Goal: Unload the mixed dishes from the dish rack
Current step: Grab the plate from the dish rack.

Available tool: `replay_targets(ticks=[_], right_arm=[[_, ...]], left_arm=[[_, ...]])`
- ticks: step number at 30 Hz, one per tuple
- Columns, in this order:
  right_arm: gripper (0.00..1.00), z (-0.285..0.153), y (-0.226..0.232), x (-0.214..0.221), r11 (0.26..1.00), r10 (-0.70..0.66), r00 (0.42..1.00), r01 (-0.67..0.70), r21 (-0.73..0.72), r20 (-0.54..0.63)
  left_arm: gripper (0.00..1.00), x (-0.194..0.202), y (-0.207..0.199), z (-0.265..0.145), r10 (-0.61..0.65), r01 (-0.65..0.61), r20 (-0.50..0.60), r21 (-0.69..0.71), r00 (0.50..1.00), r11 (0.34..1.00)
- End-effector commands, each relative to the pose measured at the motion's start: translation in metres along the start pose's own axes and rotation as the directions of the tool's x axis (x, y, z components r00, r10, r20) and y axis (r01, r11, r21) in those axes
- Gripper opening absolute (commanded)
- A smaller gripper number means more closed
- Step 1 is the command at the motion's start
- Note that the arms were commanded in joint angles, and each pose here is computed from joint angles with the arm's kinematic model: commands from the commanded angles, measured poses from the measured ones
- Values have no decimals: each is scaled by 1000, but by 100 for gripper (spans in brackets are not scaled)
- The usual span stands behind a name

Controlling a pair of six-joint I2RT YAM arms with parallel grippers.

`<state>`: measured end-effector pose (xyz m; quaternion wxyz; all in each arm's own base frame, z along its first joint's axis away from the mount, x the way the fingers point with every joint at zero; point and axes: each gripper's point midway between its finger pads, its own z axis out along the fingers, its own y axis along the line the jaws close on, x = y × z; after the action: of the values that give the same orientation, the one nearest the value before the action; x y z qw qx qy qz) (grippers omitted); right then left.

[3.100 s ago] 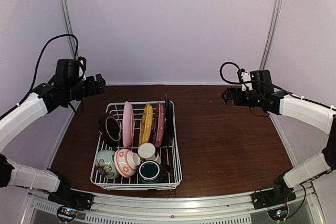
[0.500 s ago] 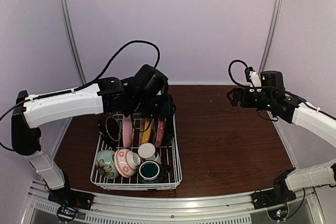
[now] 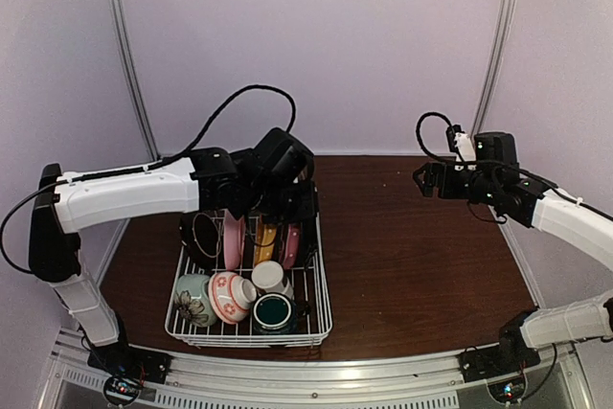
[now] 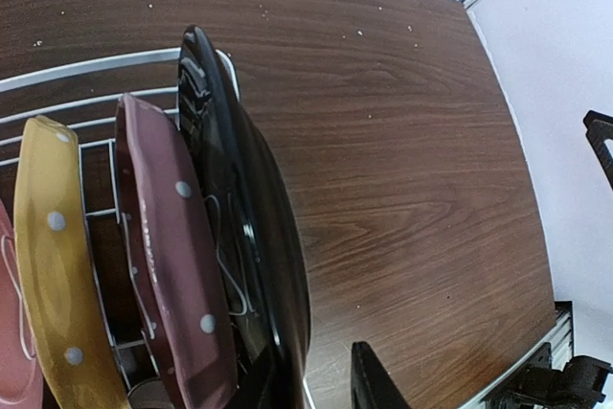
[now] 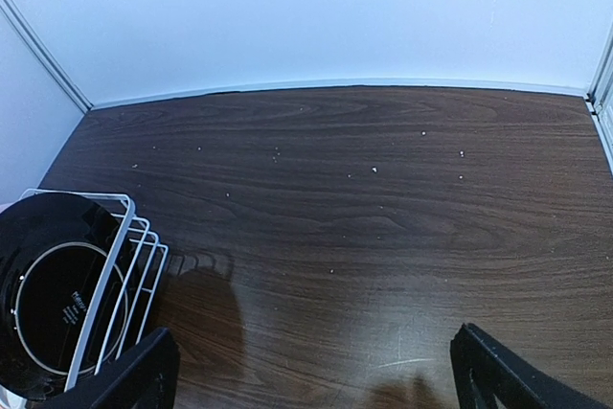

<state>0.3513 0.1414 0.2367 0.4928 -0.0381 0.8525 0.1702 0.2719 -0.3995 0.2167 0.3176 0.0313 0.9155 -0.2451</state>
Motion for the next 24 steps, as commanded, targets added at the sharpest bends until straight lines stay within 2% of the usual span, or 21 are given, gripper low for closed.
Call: replay_targets(ticks=[1,6,14,24], right_arm=[[100,-2,0,-1,1000,13,1000,-13,0,18],[100,-1,-1,0,1000,15,1000,-15,0,16],[100,0,-1,1,1000,13,1000,-13,2,14],[100,6,4,1,999,29,1000,-29,-24,9]], left_arm=[[24,9,6,12,-13,13,-19,-14,1000,1000],[18,12,10,17,-20,20,-37,0,999,1000],[0,10,4,16,6,-5,-31,44,1000,999],[0,-10,-7,-7,56,-60,44,102,997,993]])
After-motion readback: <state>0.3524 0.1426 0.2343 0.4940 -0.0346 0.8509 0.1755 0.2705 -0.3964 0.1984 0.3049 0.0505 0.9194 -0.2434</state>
